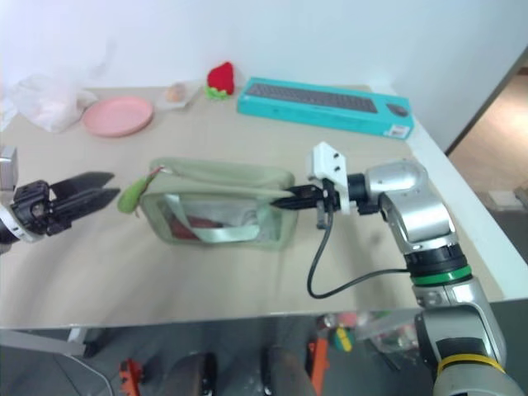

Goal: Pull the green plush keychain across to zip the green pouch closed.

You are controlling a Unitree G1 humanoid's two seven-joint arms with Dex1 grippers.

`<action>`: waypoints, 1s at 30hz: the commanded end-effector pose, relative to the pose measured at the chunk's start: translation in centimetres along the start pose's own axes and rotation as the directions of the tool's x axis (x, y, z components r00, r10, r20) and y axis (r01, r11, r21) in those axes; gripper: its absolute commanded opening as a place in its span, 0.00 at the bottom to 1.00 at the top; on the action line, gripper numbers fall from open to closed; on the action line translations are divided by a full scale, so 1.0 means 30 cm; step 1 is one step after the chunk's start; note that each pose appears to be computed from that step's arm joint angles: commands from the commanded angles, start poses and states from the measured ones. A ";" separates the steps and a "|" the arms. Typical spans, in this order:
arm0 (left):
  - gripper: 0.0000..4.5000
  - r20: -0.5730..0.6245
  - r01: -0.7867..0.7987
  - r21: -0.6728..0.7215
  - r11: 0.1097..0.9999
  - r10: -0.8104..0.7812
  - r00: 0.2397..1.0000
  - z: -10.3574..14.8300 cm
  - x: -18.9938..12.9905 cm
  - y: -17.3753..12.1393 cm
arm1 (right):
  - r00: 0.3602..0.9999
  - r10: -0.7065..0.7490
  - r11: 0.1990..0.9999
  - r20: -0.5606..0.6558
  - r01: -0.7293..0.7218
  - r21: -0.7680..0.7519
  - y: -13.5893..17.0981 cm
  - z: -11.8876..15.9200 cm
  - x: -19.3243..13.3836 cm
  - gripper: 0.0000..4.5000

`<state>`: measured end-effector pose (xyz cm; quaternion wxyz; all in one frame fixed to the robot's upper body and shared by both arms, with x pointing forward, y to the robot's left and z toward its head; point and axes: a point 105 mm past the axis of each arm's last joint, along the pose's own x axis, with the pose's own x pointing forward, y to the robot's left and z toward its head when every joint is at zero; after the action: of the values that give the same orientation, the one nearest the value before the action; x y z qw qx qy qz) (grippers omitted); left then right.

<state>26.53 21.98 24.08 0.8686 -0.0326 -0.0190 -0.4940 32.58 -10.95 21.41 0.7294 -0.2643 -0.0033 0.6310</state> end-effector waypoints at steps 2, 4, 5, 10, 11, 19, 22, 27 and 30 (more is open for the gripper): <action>0.69 -0.049 -0.005 0.047 0.999 0.007 0.999 -0.003 -0.003 0.000 | 1.000 -0.006 0.999 0.012 0.007 -0.038 -0.001 0.027 0.005 0.00; 0.69 -0.063 -0.008 0.045 0.999 0.011 0.998 -0.020 -0.003 0.004 | 1.000 -0.008 0.999 0.016 0.008 -0.036 -0.001 0.028 0.007 0.00; 0.69 -0.066 -0.008 0.045 0.999 0.011 0.998 -0.024 -0.002 0.004 | 1.000 -0.008 0.999 0.016 0.009 -0.036 0.000 0.028 0.008 0.00; 0.69 -0.082 -0.024 0.041 0.999 0.027 0.996 -0.045 -0.001 0.015 | 1.000 -0.011 0.999 0.017 0.011 -0.035 0.006 0.029 0.006 0.00; 0.69 -0.083 -0.028 0.037 0.999 0.031 0.996 -0.047 -0.002 0.018 | 1.000 -0.012 0.999 0.018 0.013 -0.035 0.006 0.030 0.004 0.00; 0.27 -0.074 0.000 0.010 1.000 0.001 0.997 -0.057 0.012 0.011 | 1.000 -0.024 0.999 0.017 0.025 -0.037 0.005 0.036 -0.004 0.00; 0.04 -0.072 0.008 0.009 1.000 -0.007 0.997 -0.057 0.016 0.009 | 0.999 -0.027 0.999 0.017 0.028 -0.038 0.003 0.036 -0.004 0.00; 0.01 0.008 -0.018 0.066 0.998 0.018 1.000 0.014 0.036 0.027 | 0.999 -0.031 0.999 0.015 0.031 -0.036 0.003 0.034 -0.004 0.00; 0.01 0.101 -0.004 0.078 0.997 -0.004 0.995 0.097 0.057 0.024 | 0.999 -0.031 0.999 0.014 0.032 -0.035 0.002 0.034 -0.003 0.00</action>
<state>28.37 20.94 24.60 0.8707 -0.0263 -0.0355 -0.4898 32.49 -10.73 21.39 0.7363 -0.2662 -0.0051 0.6221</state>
